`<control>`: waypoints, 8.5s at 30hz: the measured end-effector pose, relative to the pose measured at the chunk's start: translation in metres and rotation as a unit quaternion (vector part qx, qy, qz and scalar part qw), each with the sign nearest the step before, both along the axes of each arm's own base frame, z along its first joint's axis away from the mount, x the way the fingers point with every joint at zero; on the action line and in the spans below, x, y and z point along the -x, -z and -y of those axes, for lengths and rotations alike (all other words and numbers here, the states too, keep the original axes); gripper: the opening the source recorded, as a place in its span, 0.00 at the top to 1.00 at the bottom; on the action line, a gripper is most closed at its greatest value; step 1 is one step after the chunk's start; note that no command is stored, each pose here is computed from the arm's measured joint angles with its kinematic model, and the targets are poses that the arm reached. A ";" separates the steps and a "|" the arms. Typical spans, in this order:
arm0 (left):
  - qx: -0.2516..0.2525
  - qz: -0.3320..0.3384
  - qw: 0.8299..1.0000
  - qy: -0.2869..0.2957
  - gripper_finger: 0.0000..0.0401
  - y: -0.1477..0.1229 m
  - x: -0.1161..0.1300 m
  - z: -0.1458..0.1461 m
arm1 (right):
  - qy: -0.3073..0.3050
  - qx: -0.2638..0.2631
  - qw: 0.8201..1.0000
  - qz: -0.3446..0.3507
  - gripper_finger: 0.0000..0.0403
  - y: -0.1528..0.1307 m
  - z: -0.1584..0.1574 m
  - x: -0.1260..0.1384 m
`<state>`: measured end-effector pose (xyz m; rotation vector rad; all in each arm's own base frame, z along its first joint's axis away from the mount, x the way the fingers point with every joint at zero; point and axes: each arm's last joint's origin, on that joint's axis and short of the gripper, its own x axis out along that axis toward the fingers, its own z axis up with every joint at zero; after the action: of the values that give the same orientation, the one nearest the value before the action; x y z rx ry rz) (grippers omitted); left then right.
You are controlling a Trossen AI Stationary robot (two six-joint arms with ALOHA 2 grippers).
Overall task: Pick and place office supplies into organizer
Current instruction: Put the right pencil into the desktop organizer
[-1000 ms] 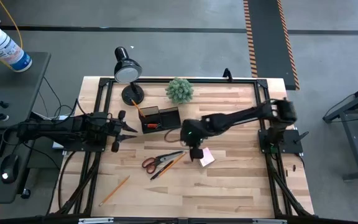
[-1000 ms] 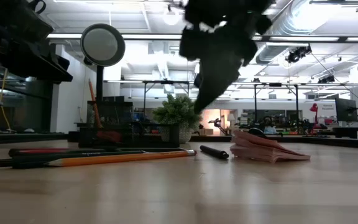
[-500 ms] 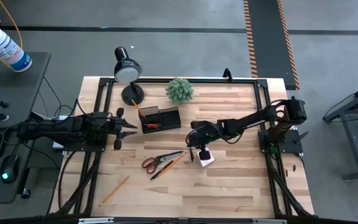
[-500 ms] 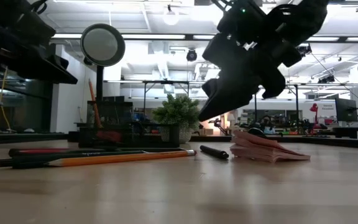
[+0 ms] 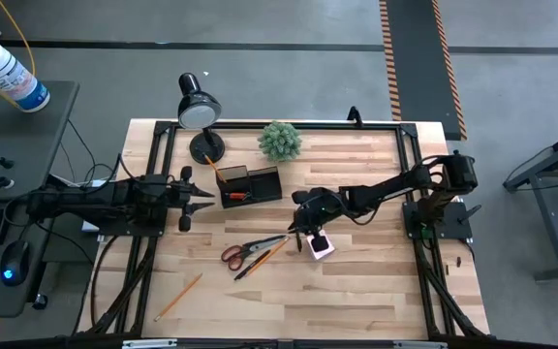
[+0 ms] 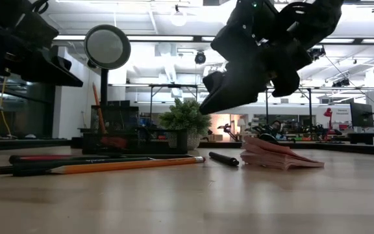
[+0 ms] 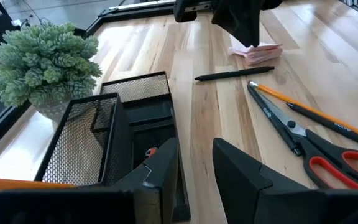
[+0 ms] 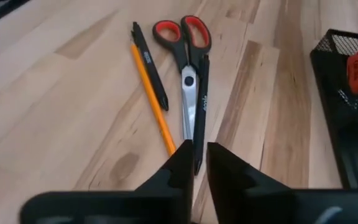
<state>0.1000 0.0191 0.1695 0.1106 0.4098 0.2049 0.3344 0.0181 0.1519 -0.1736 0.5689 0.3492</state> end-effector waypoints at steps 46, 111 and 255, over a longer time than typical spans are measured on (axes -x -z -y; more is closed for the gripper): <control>-0.022 0.006 1.000 0.008 0.78 -0.002 -0.001 0.000 | -0.069 0.081 0.987 -0.124 0.73 0.023 -0.012 -0.043; -0.019 -0.006 1.000 0.011 0.78 0.000 0.000 0.000 | -0.081 -0.001 0.982 -0.168 1.00 -0.012 -0.007 -0.054; -0.014 -0.032 0.999 0.011 0.78 0.005 0.002 0.001 | 0.019 0.691 0.667 -0.279 1.00 -0.138 0.041 -0.128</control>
<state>0.0978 0.0185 0.1646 0.1495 0.4691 0.1850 0.4628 -0.0232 0.2895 -1.5849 1.3789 -0.1763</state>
